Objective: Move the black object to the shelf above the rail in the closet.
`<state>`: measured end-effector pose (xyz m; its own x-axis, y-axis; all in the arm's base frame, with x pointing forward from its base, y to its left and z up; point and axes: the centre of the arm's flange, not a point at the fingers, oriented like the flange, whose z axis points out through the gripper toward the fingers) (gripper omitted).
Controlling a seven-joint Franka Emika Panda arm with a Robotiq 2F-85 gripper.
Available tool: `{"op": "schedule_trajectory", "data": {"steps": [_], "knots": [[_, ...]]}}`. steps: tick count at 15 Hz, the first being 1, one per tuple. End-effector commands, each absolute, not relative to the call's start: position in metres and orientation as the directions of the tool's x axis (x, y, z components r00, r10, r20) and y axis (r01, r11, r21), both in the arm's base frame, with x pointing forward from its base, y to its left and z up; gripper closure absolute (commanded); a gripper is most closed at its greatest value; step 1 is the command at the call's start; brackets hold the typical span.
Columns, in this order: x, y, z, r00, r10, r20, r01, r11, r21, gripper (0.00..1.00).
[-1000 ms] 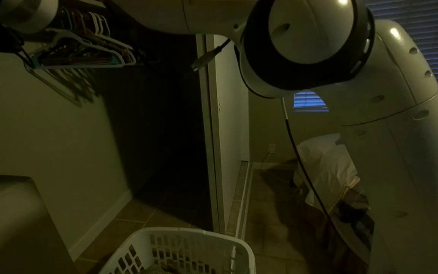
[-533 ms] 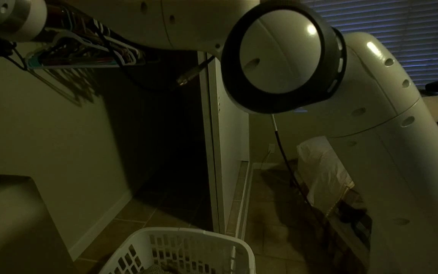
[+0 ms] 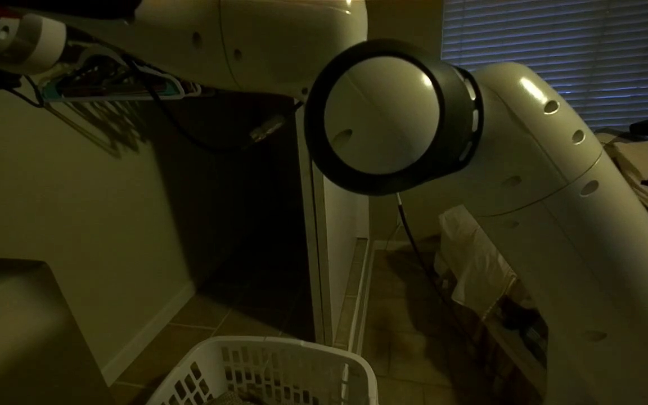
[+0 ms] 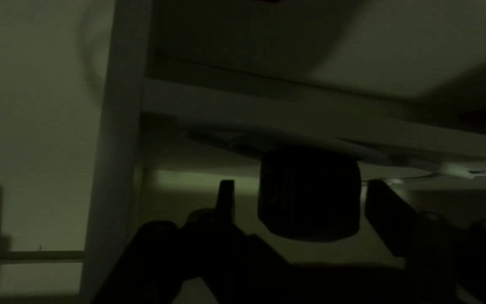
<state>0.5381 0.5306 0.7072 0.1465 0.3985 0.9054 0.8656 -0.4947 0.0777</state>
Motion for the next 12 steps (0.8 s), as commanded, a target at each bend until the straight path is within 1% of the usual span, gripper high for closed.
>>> {"op": "schedule_trajectory", "data": {"steps": [1,3,6,7,8,12], "knots": [[0.553,0.548,0.720,0.138,0.383,0.914,0.848,-0.522,0.091,0.49],[0.553,0.547,0.721,0.136,0.382,0.914,0.845,-0.526,0.094,0.63],[0.554,0.545,0.723,0.135,0.374,0.917,0.841,-0.532,0.093,0.81],[0.554,0.544,0.724,0.134,0.369,0.920,0.841,-0.534,0.092,0.82],[0.554,0.542,0.725,0.134,0.366,0.921,0.839,-0.537,0.091,0.85],[0.538,0.529,0.739,0.132,0.348,0.928,0.837,-0.541,0.084,0.85]]}}
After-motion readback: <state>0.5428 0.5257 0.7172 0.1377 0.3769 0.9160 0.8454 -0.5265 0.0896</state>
